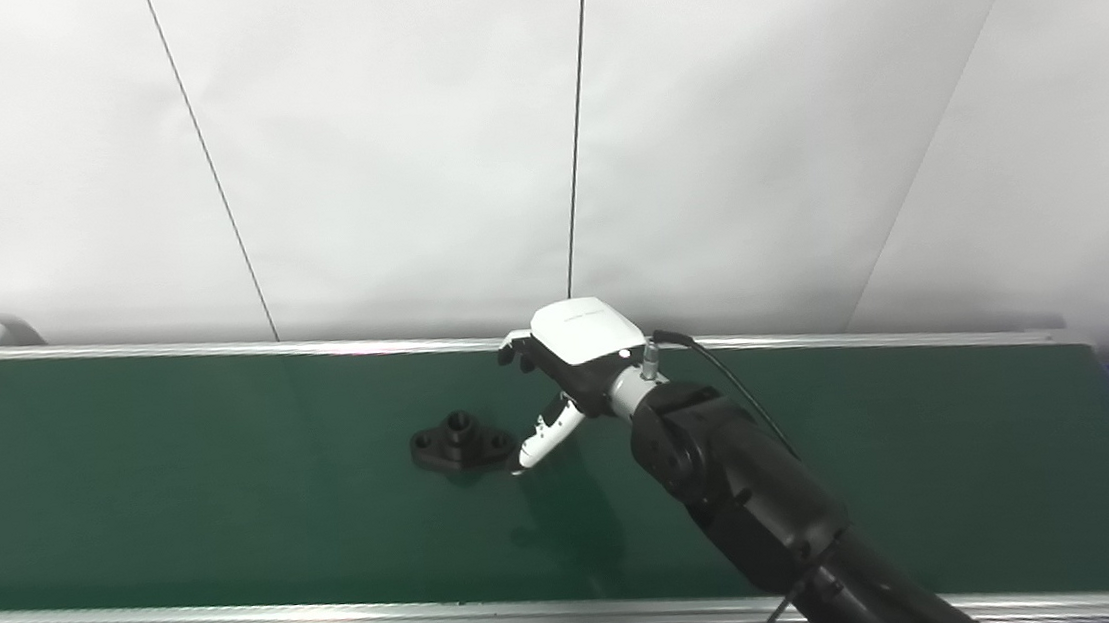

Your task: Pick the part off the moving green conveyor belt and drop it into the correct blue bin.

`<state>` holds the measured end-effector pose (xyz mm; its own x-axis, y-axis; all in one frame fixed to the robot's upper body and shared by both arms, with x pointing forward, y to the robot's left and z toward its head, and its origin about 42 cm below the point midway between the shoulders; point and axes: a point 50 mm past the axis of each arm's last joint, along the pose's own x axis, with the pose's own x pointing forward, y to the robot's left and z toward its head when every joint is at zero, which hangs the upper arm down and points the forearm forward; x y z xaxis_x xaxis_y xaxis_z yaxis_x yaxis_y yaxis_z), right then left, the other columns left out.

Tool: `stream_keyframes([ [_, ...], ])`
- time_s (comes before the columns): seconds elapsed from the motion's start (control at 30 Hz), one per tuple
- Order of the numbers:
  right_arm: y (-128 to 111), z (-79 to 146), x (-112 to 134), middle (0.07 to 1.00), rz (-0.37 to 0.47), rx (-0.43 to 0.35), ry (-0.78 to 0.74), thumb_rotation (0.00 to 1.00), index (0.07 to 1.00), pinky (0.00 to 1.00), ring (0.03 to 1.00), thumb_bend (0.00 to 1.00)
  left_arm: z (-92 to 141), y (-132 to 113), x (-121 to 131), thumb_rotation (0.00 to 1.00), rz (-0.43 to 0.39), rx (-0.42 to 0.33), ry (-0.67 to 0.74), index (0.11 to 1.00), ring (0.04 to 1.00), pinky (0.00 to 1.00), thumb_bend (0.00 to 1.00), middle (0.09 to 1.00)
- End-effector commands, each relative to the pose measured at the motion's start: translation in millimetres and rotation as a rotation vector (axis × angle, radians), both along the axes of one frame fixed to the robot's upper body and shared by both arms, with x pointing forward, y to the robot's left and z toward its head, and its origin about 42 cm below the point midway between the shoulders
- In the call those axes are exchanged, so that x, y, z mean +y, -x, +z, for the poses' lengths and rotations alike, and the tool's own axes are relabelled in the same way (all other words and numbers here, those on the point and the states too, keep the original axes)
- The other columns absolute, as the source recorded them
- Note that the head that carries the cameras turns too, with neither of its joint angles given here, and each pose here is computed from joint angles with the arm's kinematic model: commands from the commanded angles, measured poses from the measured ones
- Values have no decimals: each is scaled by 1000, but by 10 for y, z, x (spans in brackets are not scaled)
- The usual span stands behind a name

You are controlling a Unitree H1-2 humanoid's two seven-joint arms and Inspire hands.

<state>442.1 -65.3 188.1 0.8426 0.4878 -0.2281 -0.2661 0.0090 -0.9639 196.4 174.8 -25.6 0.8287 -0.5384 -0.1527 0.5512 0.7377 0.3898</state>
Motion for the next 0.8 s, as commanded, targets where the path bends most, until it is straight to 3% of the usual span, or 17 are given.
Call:
stream_keyframes([
  [0.0, -107, 306, 123, 748, 14, -75, 16, 428, 776, 679, 746, 866, 100, -46, -36, 359, -3, -55, 42, 852, 683, 587, 861, 794],
  [0.47, -162, 159, 200, 721, 46, -64, 150, 420, 775, 650, 719, 849, 153, -46, -83, 365, -9, -59, 70, 855, 696, 602, 858, 807],
  [0.77, -157, -110, 107, 691, 46, -51, 233, 396, 766, 625, 687, 864, 184, -44, -107, 371, -7, -71, 80, 853, 694, 597, 862, 805],
])
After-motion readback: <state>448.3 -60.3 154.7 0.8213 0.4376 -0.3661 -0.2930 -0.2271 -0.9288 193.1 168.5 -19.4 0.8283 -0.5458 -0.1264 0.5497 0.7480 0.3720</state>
